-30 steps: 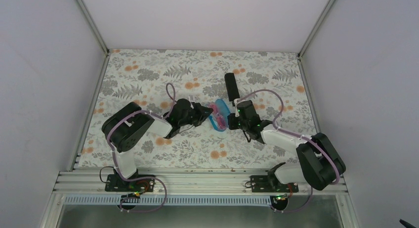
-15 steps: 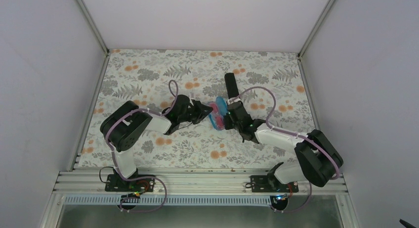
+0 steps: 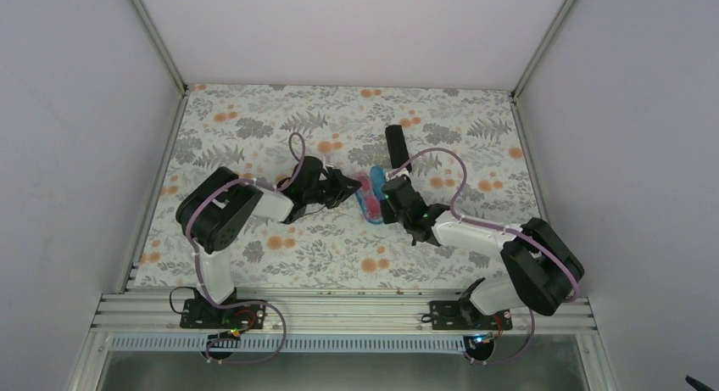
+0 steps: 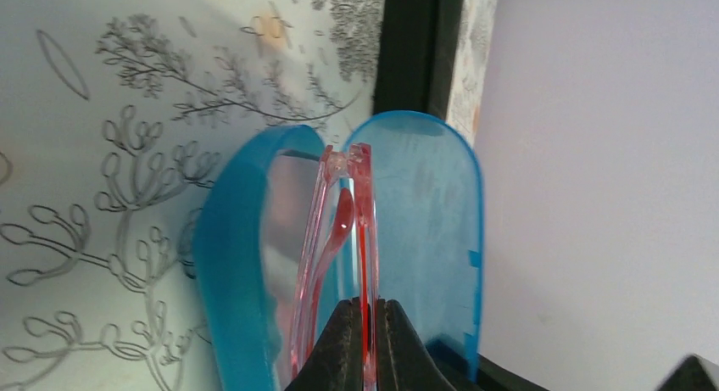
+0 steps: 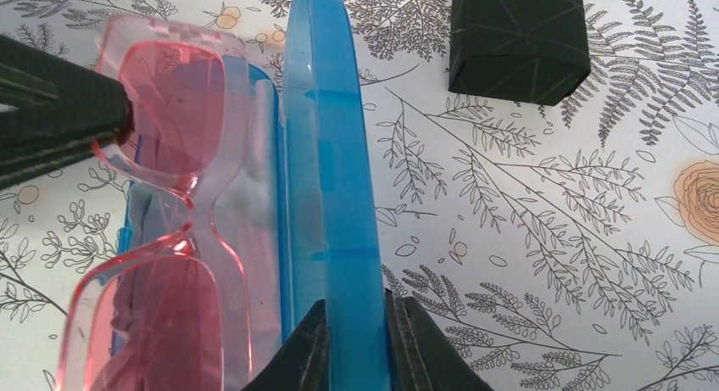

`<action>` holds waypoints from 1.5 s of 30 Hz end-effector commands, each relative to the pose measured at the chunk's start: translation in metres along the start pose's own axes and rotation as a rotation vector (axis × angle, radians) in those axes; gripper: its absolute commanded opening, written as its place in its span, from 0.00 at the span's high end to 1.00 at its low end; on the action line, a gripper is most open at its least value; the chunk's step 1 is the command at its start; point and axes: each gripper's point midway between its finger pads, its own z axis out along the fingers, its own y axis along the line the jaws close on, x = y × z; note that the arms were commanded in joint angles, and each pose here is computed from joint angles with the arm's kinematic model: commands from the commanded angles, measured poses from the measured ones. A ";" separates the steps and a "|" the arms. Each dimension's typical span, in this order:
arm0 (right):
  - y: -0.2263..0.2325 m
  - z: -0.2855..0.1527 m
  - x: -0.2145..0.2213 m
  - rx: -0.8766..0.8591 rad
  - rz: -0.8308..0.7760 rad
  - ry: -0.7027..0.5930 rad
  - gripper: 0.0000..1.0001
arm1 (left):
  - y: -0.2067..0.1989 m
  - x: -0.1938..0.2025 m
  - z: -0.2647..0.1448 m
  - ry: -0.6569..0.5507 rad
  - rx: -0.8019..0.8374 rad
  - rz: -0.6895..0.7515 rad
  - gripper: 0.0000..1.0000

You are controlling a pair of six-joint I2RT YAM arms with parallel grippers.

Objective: Organize the sunglasses
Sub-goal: Place the sunglasses in the sunglasses case.

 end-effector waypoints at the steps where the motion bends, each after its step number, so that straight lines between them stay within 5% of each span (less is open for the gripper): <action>1: 0.001 -0.002 -0.013 0.029 0.008 -0.041 0.85 | 0.005 -0.001 0.010 0.028 -0.015 0.025 0.98; 19: 0.006 -0.002 -0.012 0.023 0.014 -0.035 0.86 | 0.018 -0.003 0.017 0.021 -0.066 -0.001 0.95; 27: 0.005 -0.002 -0.012 0.027 0.022 -0.036 0.86 | 0.016 -0.001 0.008 0.017 -0.098 0.030 0.73; 36: 0.007 -0.003 -0.013 0.018 0.026 -0.035 0.86 | 0.006 0.004 -0.004 0.033 -0.131 0.042 0.61; 45: 0.011 -0.004 -0.013 -0.007 0.021 -0.032 0.85 | 0.013 0.003 -0.014 0.022 -0.220 0.055 0.63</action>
